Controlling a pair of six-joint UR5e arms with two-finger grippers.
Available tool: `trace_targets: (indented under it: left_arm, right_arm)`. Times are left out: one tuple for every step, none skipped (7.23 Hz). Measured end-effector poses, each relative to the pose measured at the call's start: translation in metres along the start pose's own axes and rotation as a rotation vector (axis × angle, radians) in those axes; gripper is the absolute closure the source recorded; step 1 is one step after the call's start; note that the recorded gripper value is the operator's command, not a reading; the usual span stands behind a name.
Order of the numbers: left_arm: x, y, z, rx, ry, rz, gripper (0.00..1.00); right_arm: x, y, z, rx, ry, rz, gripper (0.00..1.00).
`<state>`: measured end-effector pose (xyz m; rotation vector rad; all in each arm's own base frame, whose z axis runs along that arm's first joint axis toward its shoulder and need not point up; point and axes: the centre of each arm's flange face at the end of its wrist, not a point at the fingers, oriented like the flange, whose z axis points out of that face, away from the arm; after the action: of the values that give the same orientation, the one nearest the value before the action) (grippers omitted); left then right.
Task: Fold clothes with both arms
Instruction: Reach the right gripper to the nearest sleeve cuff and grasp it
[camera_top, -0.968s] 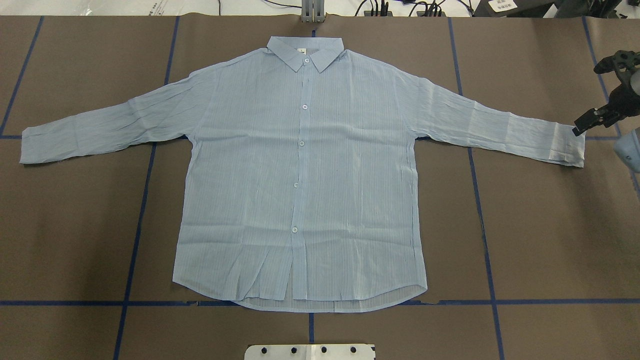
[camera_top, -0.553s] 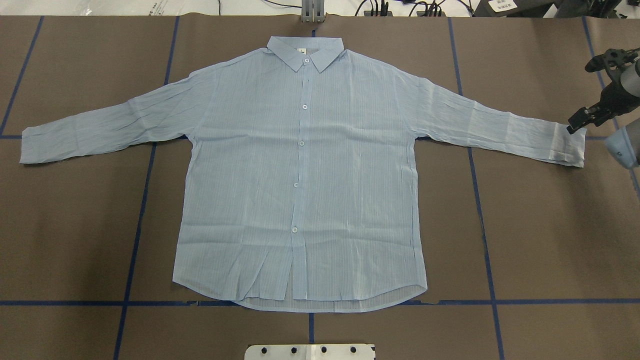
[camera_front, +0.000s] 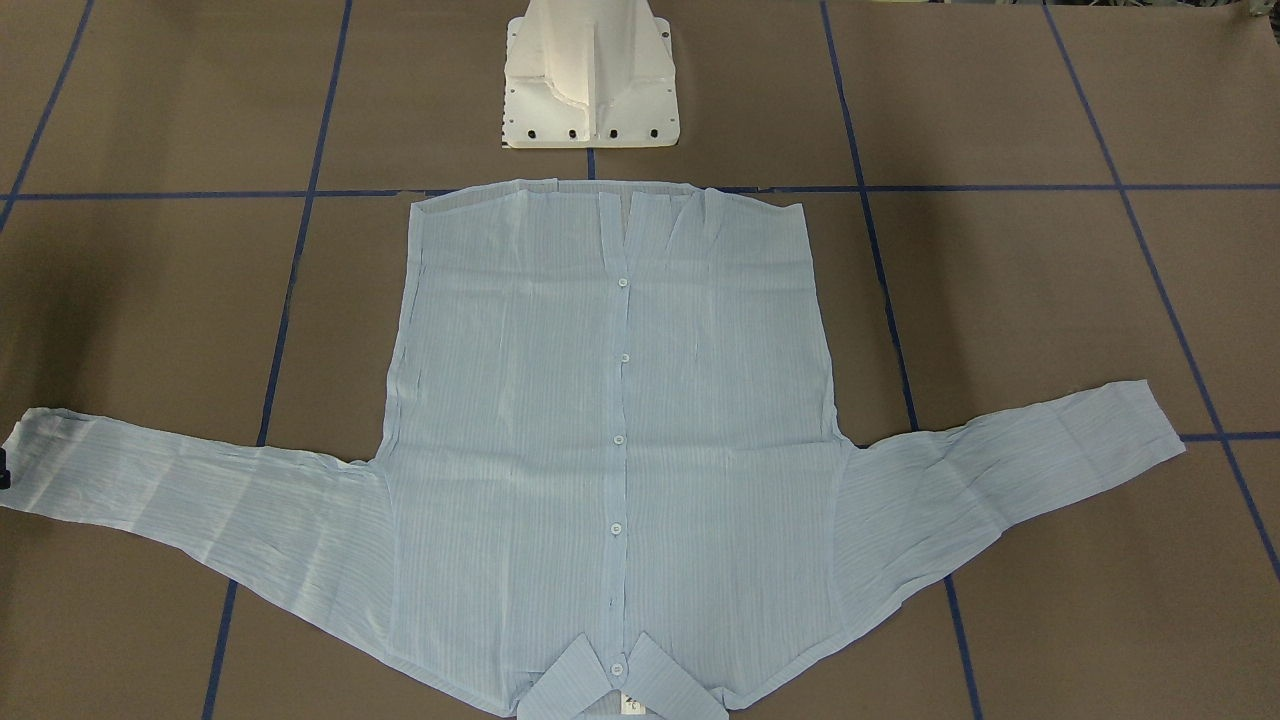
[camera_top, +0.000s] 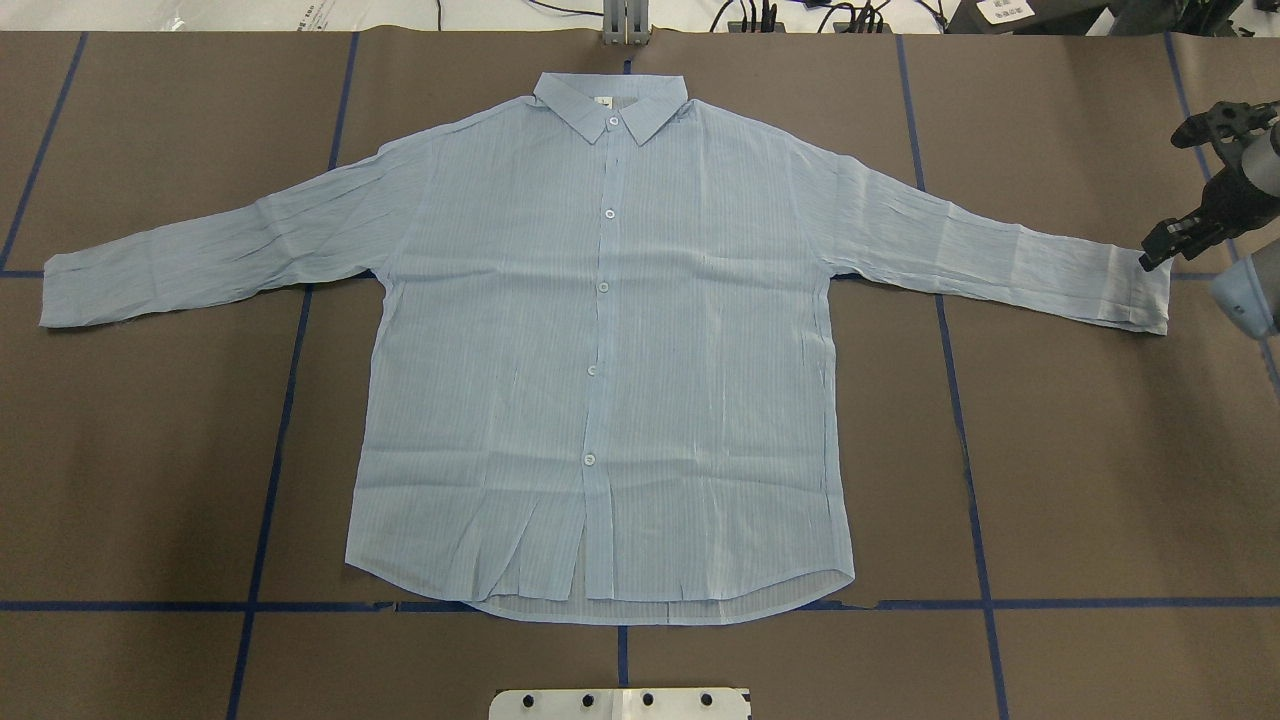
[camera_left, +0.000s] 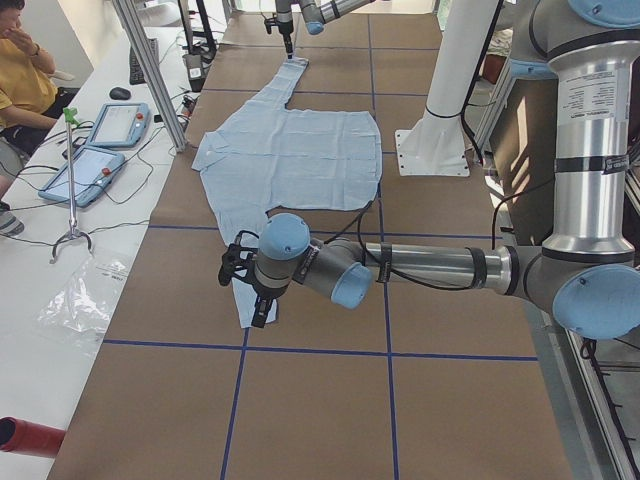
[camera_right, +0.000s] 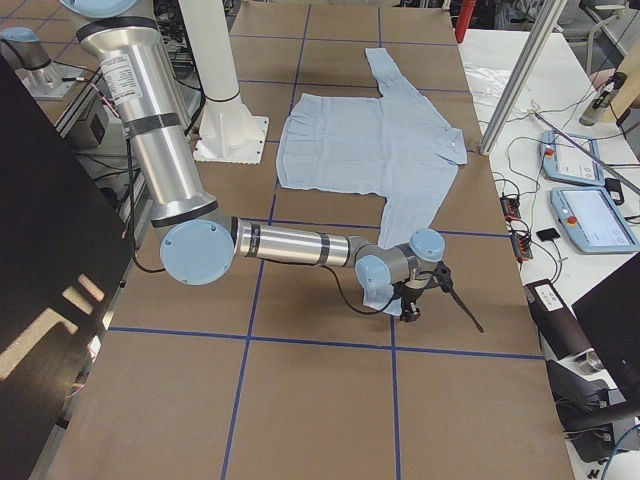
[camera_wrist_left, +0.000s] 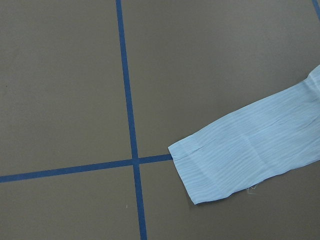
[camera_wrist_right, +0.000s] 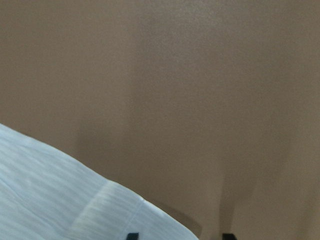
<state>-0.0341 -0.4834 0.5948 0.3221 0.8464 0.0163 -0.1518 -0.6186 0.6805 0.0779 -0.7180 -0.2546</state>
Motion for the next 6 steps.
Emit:
trace_targets:
  left_arm:
    - [0.0000,0.0000,0.0002,0.000,0.000,0.000,0.00]
    - [0.0000,0.0000,0.0003,-0.001,0.000,0.000,0.00]
    - [0.0000,0.0000,0.0003,-0.001,0.000,0.001,0.00]
    - [0.0000,0.0001,0.0003,-0.001,0.001,0.000,0.00]
    - [0.0001,0.0000,0.0002,-0.001,0.000,0.001,0.00]
    - [0.0004,-0.0001,0.0000,0.000,0.001,0.001,0.00]
  right_arm:
    - [0.0025,0.0022,0.0020,-0.004,0.001,0.003,0.42]
    - [0.0049,0.0036,0.0042,-0.009,0.002,0.006,0.46]
    - [0.0062,0.0038,0.0054,-0.011,0.004,0.008,0.63]
    - [0.0063,0.0033,0.0056,-0.012,0.004,0.010,0.87]
    - [0.0063,0.0030,0.0057,-0.013,0.004,0.012,1.00]
    - [0.0068,0.0028,0.0057,-0.015,0.005,0.014,1.00]
